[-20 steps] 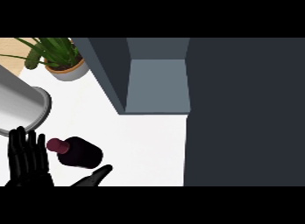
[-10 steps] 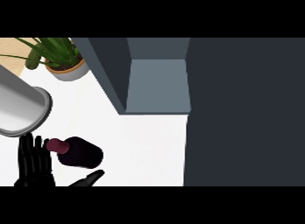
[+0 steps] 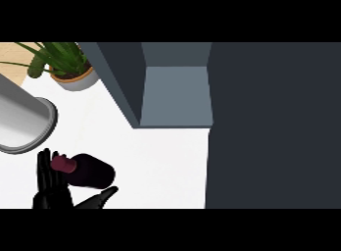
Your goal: Pick up the wine, place it into the cabinet and close the cabinet
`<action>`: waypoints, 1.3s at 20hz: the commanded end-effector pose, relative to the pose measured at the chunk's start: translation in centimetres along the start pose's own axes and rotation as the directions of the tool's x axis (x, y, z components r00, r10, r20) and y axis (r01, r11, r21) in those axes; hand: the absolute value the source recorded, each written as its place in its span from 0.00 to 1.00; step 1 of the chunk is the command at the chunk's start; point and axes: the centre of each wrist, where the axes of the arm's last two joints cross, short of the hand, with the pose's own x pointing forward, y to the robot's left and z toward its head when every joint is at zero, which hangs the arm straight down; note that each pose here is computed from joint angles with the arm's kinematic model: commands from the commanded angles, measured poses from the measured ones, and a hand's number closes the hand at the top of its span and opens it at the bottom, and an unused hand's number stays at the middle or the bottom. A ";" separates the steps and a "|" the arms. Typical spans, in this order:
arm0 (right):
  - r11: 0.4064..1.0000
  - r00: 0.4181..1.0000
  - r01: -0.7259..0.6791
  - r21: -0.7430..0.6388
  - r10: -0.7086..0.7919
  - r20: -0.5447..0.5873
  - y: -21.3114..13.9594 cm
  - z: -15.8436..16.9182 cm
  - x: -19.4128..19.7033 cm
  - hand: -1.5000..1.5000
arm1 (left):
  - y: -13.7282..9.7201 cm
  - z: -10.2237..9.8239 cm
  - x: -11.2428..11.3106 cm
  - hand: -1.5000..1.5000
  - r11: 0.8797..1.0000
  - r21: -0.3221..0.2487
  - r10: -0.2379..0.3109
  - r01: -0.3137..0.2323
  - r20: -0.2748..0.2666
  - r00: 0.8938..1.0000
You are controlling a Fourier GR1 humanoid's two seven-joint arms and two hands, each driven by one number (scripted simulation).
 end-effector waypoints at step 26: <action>0.999 0.998 0.037 0.027 -0.038 0.055 1.0 2.6 2.0 0.00 | 1.7 0.6 -6.3 0.00 0.998 -0.028 0.064 -0.064 -0.011 0.998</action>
